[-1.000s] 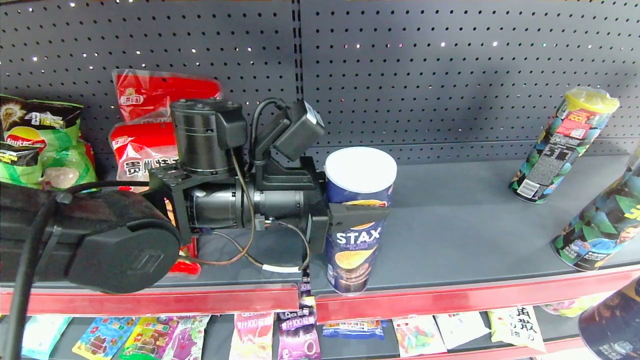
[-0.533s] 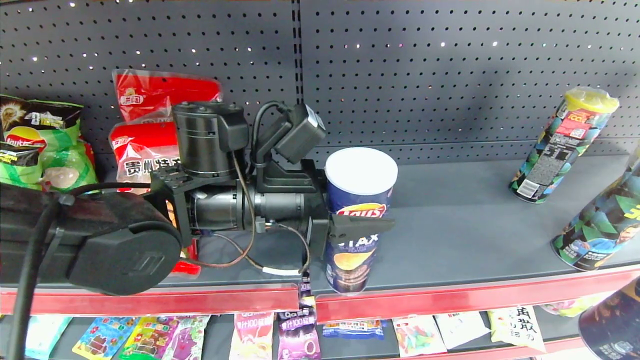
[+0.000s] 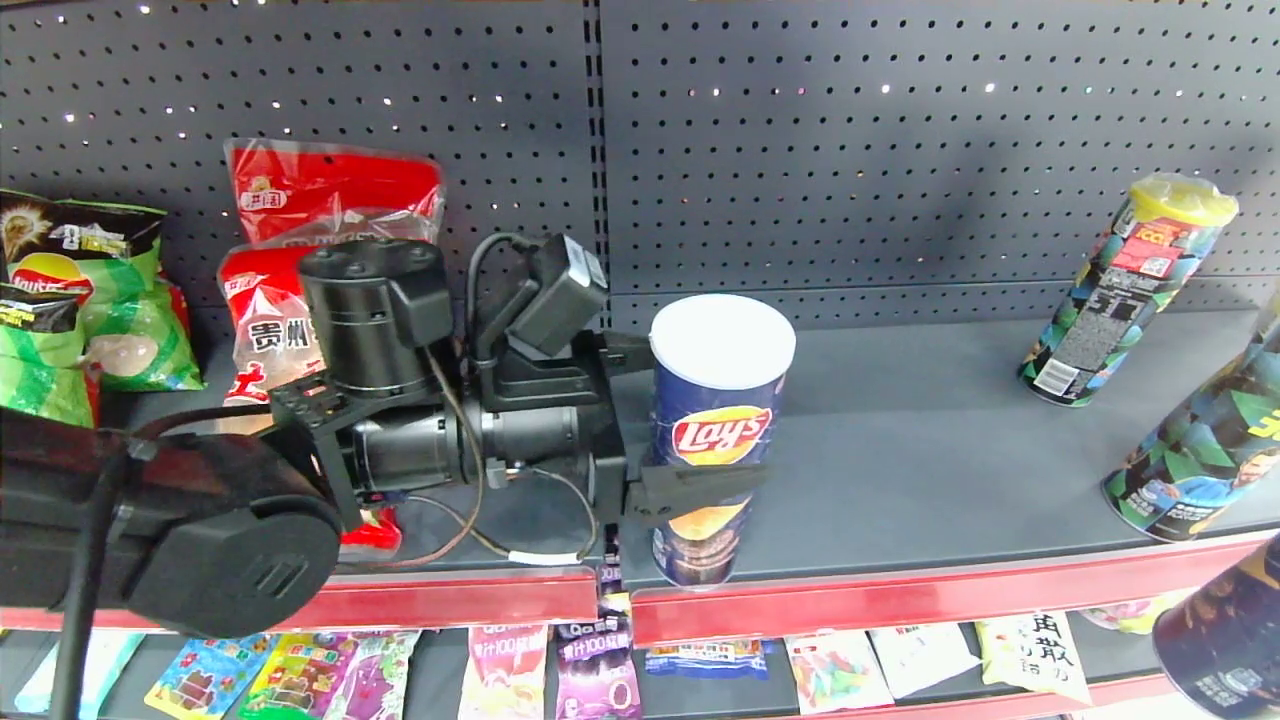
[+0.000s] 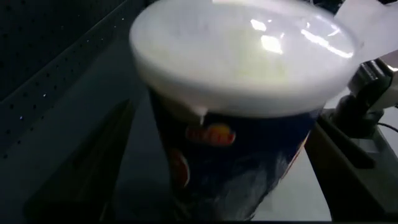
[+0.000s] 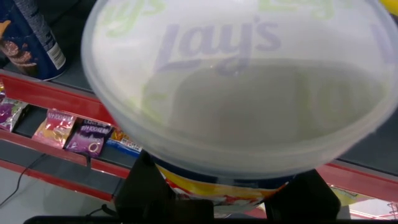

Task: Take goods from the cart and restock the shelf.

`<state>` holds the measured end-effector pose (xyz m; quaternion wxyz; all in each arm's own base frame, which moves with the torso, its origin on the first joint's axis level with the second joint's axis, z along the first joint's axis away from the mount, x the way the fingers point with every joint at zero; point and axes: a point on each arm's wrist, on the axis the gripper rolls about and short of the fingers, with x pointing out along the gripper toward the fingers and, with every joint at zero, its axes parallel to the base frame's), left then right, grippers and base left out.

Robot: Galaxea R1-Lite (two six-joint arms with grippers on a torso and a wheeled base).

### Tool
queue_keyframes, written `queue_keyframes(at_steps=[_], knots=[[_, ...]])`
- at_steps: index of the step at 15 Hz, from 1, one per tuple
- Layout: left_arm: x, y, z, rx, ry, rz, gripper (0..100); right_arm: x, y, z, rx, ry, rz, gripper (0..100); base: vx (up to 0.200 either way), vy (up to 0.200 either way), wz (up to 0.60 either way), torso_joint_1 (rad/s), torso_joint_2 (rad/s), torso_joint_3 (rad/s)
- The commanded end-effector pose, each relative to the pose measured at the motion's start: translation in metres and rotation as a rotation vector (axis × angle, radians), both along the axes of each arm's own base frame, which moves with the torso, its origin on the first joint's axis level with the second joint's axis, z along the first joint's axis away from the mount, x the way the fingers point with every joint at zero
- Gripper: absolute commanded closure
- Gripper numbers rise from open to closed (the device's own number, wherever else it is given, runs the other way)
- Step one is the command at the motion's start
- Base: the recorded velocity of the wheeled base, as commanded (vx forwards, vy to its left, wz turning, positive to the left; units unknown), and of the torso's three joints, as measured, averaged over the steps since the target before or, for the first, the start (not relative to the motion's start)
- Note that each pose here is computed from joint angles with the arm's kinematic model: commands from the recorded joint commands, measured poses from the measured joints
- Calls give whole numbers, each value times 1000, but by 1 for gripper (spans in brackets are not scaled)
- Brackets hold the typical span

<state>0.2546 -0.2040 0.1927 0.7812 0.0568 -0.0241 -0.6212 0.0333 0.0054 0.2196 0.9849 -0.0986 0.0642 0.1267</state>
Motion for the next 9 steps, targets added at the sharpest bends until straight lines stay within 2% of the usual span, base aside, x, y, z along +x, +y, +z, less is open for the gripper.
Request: queue_keyframes(at_steps=[1, 5, 9], knots=[[1, 22, -11, 1, 1, 65, 0, 11, 0, 5, -2, 27, 11, 100, 0, 0, 0, 0, 0, 0], [-7, 39, -9, -6, -4, 99, 0, 30, 3, 11, -6, 76, 60, 100, 0, 0, 0, 0, 0, 0], [-10, 39, -7, -11, -3, 96, 0, 37, 4, 10, -5, 103, 59, 100, 0, 0, 0, 0, 0, 0]])
